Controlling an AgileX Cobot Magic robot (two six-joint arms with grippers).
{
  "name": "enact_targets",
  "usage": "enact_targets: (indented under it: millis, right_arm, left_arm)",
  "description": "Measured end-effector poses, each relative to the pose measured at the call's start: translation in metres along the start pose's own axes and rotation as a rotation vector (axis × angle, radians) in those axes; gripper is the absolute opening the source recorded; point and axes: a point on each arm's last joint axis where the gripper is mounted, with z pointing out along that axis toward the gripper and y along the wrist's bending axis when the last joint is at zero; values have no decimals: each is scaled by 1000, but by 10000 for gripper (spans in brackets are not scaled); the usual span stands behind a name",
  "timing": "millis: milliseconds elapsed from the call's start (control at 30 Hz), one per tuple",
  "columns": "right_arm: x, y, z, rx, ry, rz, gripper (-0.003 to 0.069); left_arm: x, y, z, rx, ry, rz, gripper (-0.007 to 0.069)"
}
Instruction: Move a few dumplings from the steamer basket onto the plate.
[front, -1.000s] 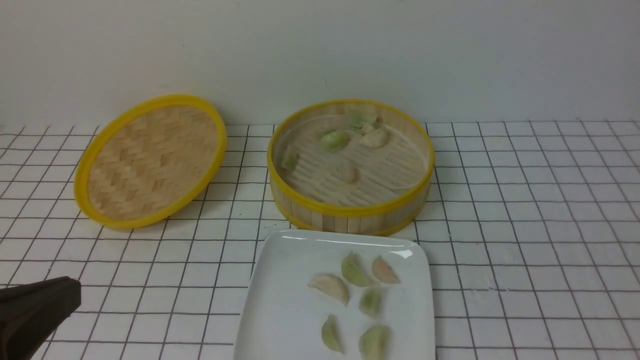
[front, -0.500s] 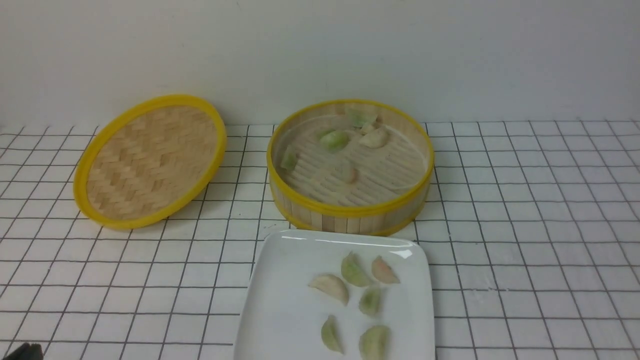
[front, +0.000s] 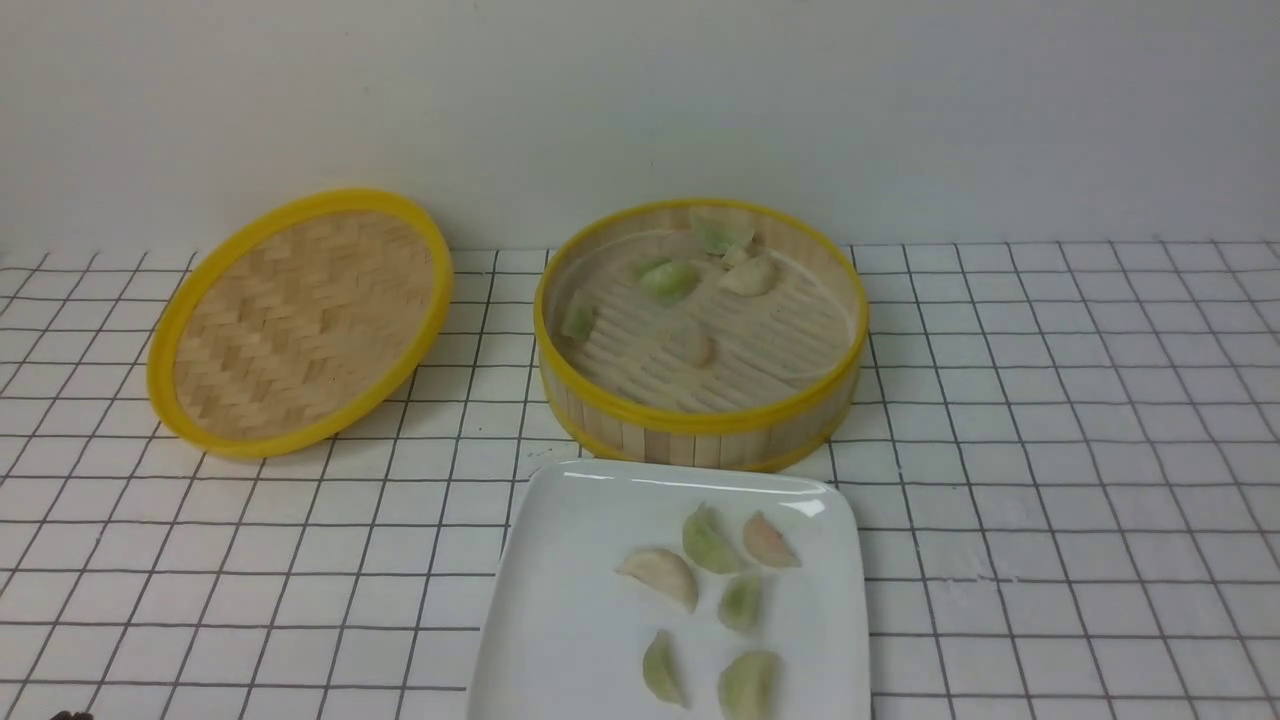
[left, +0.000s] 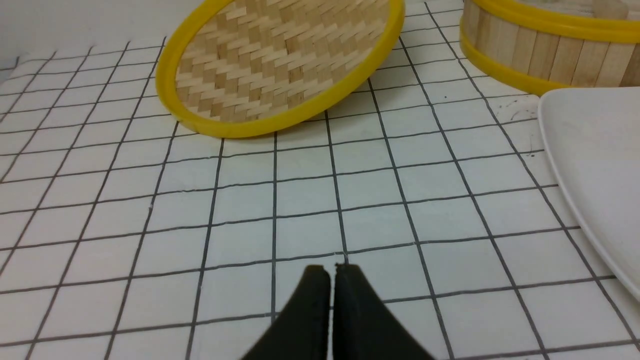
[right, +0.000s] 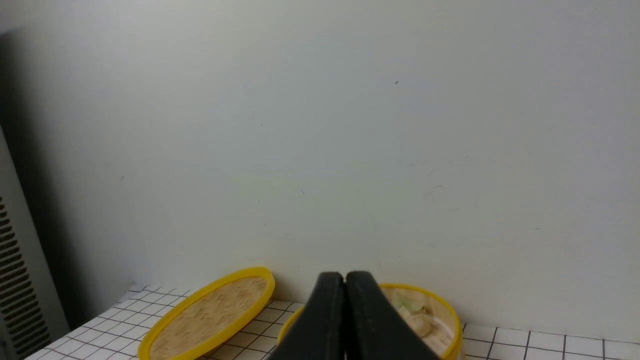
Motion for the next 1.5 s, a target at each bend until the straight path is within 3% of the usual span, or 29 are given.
enact_targets:
  millis: [533,900,1133,1333,1500]
  right_arm:
    - [3,-1,2,10,-5,-32,-15]
    - [88,-16,30,43,163,-73,-15]
    - [159,-46,28,395,334,-64,-15]
    - [157,-51,26,509,305,-63,-15]
    - [157,-52,26,522,303,-63,-15]
  left_arm:
    - [0,0,0,0,0,0,-6]
    - [0,0,0,0,0,-1,-6]
    - [0,0,0,0,1,-1,-6]
    - [0,0,0,0,1,-1,-6]
    - [0,0,0,0,1,-1,-6]
